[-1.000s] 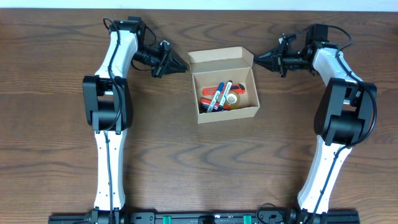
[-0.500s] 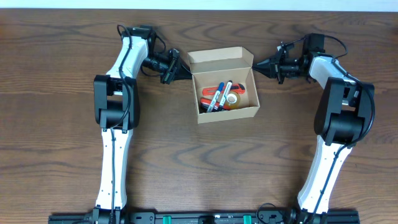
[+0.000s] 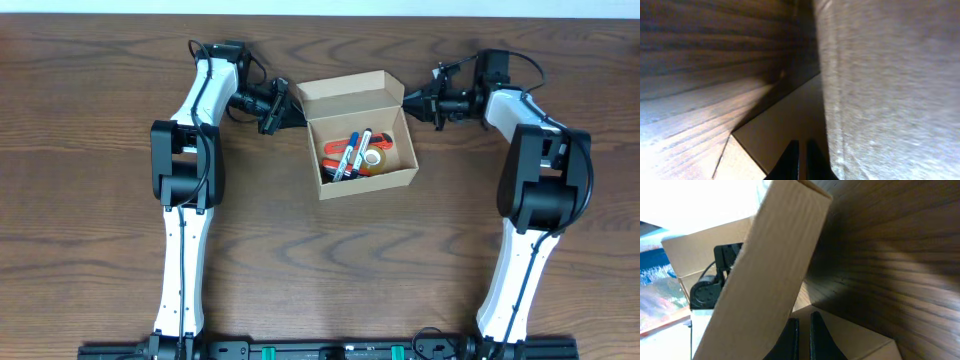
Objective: Pack container
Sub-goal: 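Move both grippers to the box lid flaps on either side, then push the lid flap over with both grippers to close the box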
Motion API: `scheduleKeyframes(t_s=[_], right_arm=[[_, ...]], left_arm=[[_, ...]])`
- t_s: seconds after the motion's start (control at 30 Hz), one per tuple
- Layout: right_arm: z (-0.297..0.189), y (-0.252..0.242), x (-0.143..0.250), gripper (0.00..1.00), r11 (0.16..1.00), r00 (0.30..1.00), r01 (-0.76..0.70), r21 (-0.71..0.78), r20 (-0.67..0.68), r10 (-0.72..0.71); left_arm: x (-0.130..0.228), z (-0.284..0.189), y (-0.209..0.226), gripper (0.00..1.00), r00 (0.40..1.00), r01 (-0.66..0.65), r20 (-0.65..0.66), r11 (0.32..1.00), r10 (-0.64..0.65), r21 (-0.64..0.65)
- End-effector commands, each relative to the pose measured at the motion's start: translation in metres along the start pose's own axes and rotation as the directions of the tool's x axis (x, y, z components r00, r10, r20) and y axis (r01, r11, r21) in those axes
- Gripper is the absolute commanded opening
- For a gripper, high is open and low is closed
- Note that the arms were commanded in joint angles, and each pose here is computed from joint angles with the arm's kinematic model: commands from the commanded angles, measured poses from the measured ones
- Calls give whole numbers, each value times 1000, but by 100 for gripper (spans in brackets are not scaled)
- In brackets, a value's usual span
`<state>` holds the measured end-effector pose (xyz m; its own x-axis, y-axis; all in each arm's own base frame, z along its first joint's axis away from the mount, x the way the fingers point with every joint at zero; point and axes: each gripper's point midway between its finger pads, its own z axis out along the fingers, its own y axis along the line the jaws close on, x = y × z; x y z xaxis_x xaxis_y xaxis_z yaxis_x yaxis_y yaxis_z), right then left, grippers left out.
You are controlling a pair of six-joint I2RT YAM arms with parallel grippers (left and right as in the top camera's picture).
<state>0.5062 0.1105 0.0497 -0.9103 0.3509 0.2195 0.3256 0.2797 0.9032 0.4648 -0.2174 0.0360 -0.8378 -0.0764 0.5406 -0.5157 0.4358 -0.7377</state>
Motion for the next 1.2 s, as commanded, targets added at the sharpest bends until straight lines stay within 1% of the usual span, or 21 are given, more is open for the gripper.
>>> scheduleKeyframes(t_s=[0.0,0.23,0.43,0.6,0.83,1.17], right_arm=[[2,10,7,2,1000,1000,6,-22,-23,-7],[3,10,7,1,1000,1000,13,-22,-23,-13],[4,10,5,2,998,999,52,-26,-13,-52],[4,14,1,2,996,997,83,-35,-2,-83],[2,16,-3,2,993,994,106,-42,10,-106],[-3,18,-8,1,991,992,124,-52,27,-123]], left_arm=[[1,7,3,6,1000,8,-26,1000,-8,16],[4,13,2,6,999,0,-35,1000,0,9],[3,15,0,6,999,-14,-33,1000,14,11],[-1,14,-12,6,997,-72,-32,995,74,70],[-5,14,-17,6,993,-113,-19,989,115,91],[-11,11,-38,6,980,-194,-9,964,199,182]])
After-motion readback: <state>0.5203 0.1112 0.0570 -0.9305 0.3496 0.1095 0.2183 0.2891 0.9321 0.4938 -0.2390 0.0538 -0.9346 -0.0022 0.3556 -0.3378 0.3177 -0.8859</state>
